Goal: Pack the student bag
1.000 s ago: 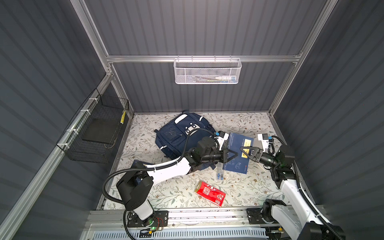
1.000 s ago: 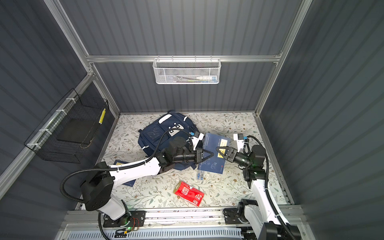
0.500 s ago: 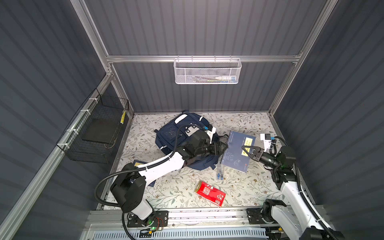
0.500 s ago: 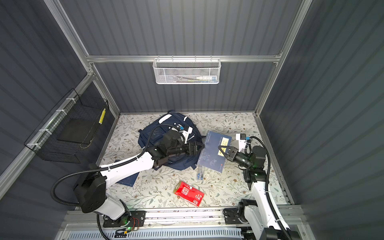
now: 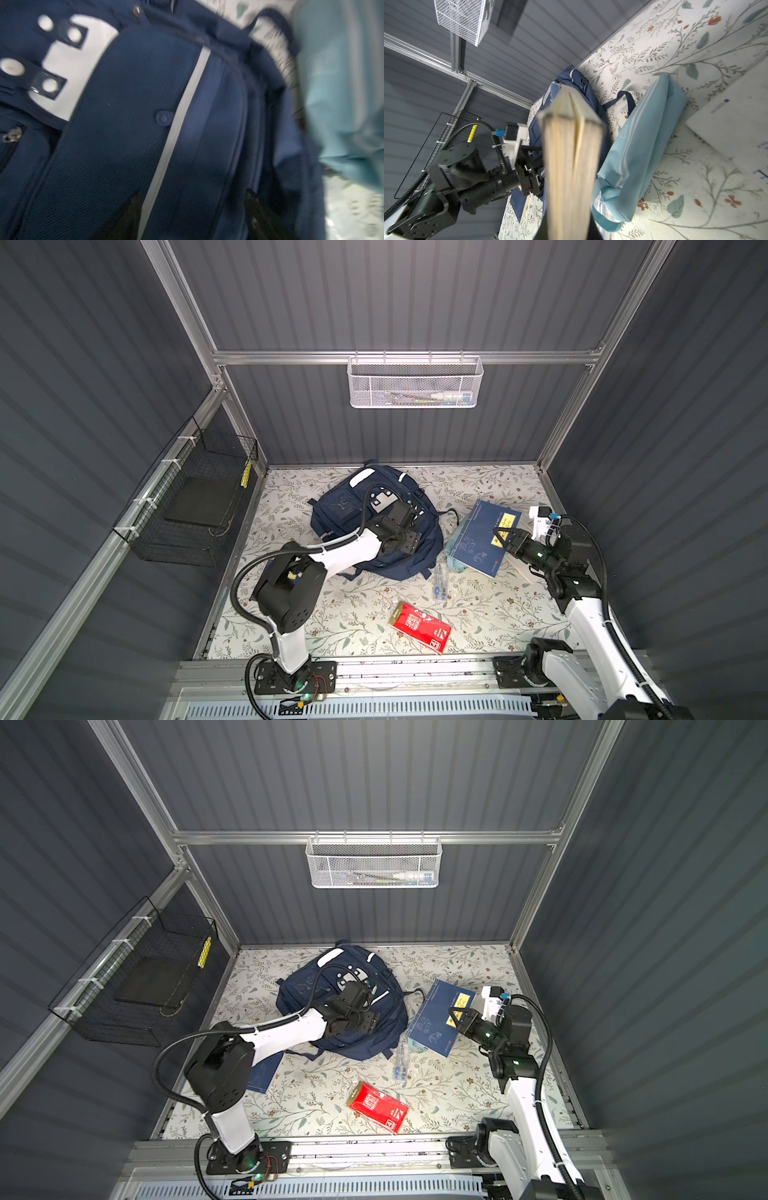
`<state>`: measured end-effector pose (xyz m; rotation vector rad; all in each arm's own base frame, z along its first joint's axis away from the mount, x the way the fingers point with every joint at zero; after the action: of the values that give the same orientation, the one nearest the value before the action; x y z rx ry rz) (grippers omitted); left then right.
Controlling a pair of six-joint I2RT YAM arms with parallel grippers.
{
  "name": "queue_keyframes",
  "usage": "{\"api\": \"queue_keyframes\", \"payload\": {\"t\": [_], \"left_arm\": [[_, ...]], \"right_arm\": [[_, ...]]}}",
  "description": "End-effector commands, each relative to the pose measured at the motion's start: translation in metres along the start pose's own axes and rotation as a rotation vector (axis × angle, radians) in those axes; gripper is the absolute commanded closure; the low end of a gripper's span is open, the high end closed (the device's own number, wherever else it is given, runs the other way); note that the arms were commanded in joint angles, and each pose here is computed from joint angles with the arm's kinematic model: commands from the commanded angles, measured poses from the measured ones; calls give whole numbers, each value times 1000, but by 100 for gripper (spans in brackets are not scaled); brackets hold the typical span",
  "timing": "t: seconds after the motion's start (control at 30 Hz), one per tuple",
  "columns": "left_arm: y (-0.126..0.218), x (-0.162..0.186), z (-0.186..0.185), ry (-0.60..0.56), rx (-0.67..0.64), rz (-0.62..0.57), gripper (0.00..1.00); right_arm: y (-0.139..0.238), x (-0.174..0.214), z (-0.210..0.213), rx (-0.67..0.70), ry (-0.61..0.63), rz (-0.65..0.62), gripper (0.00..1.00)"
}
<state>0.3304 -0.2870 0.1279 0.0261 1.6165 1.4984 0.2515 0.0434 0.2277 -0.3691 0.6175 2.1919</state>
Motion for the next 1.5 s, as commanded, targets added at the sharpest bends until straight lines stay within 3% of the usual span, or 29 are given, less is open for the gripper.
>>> {"api": "queue_keyframes", "payload": {"t": [0.0,0.23,0.27,0.33,0.4,0.43,0.57,0.73,1.07,1.27,1.47], "left_arm": [[-1,-13,5,-102,-66,23,22],[-35,-7,-1,-179,-74,67,13],[-42,-4,-2,-183,-81,87,16],[-44,-9,0,-170,-98,96,49],[-29,-20,6,-131,-129,73,93],[-17,-28,12,-110,-153,54,100],[58,-77,44,14,-140,-85,100],[124,-109,63,40,-139,-191,100],[158,-124,99,147,-54,-293,100],[175,-136,107,141,-10,-342,100],[189,-139,113,163,24,-370,100]], "right_arm": [[1,-7,6,-11,34,-23,100],[0,-2,-1,-6,29,-18,100],[-1,-1,-2,-6,26,-14,100],[-2,0,-4,-8,14,-6,100],[-4,2,-5,-16,-16,10,100],[-6,3,-6,-23,-35,20,100],[-21,12,6,-52,-62,68,100],[-56,22,39,-115,-70,102,100],[-205,45,79,-155,-190,142,100],[-316,78,93,-111,-212,125,100],[-386,109,98,-25,-204,53,100]]}}
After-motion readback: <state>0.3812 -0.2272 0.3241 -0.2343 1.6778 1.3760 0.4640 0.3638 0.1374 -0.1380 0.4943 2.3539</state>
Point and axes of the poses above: each gripper's point midway between its finger pads, its own y axis back along the fingers, its own z axis along the line the jaws close on, x = y × z, the point moved 6 cm from there along y, back along the fingers, and after that the axes turned 8 degrees about -y, right-handed, at the moved point
